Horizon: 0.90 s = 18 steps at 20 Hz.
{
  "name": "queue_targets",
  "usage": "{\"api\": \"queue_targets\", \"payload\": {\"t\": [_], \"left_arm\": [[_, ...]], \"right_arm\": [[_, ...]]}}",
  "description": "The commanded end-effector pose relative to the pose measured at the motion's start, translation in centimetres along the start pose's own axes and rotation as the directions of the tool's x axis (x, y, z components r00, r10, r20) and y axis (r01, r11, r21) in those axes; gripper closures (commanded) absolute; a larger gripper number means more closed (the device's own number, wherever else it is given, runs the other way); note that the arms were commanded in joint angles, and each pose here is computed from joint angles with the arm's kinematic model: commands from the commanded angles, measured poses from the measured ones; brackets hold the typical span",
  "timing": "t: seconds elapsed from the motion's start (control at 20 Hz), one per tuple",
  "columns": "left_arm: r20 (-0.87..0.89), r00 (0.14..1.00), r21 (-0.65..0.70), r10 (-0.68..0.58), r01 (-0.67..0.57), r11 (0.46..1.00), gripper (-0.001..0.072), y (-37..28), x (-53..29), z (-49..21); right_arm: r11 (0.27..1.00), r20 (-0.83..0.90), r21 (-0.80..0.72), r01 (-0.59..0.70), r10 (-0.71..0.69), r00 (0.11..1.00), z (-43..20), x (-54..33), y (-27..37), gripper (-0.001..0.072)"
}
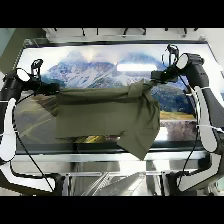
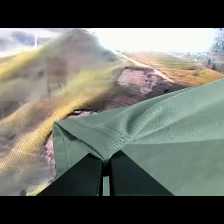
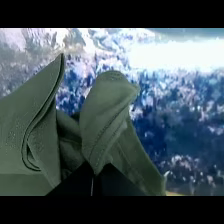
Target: Fold the shirts.
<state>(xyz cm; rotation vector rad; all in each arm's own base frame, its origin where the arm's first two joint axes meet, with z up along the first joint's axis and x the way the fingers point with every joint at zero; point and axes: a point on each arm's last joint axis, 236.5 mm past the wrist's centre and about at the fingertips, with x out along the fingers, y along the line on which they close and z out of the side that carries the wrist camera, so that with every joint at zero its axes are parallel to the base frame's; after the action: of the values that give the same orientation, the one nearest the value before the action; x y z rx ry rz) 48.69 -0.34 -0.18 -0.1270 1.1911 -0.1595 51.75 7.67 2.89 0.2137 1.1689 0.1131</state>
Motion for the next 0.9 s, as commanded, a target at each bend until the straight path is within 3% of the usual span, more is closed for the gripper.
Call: {"api": "queue_targets", "payload": {"t": [0.0, 0.1, 0.15, 0.2, 0.25, 0.5, 0.75, 0.85], "left_arm": [[-0.082, 0.997, 0.003, -0.009, 0.01, 1.0, 0.0694, 0.0, 0.5, -1.8], [-0.15, 0.989, 0.006, -0.004, 0.005, 1.0, 0.0694, 0.3, 1.2, -3.4], [-0.163, 0.987, 0.004, -0.007, 0.008, 1.0, 0.0681, 0.3, 1.3, -3.7], [-0.157, 0.988, 0.002, -0.008, 0.009, 1.0, 0.0405, 0.2, 1.3, -3.5], [-0.139, 0.99, -0.018, -0.011, 0.008, 1.0, 0.0, 0.1, 0.9, -3.1], [-0.1, 0.995, -0.077, 0.004, -0.012, 0.997, 0.0009, 1.0, -4.4, -3.3], [-0.238, 0.971, -0.228, -0.023, -0.033, 0.973, 0.001, 2.8, -6.2, -14.4], [-0.274, 0.954, -0.329, -0.12, 0.024, 0.944, 0.0011, 2.0, -5.3, -18.1]], "right_arm": [[0.999, -0.14, 0.03, 0.019, -0.014, 0.99, -3.2, 1.0, -0.5, 0.0681], [0.999, -0.202, 0.032, 0.028, -0.021, 0.979, -4.6, 1.7, -0.8, 0.0656], [0.999, -0.22, 0.028, 0.032, -0.025, 0.975, -5.0, 1.8, -0.9, 0.0295], [0.999, -0.228, 0.021, 0.034, -0.028, 0.973, -5.2, 1.5, -1.0, 0.0007], [1.0, -0.24, 0.0, 0.03, -0.029, 0.97, -5.4, 0.9, -1.1, 0.0005], [0.996, -0.225, -0.082, 0.019, -0.038, 0.974, -6.2, -6.3, -1.2, 0.0005], [0.998, -0.228, -0.062, 0.023, -0.036, 0.973, -10.4, -8.8, -2.7, 0.0005], [1.0, -0.251, -0.024, -0.005, -0.001, 0.968, -13.3, -8.0, -2.7, 0.0005]]}}
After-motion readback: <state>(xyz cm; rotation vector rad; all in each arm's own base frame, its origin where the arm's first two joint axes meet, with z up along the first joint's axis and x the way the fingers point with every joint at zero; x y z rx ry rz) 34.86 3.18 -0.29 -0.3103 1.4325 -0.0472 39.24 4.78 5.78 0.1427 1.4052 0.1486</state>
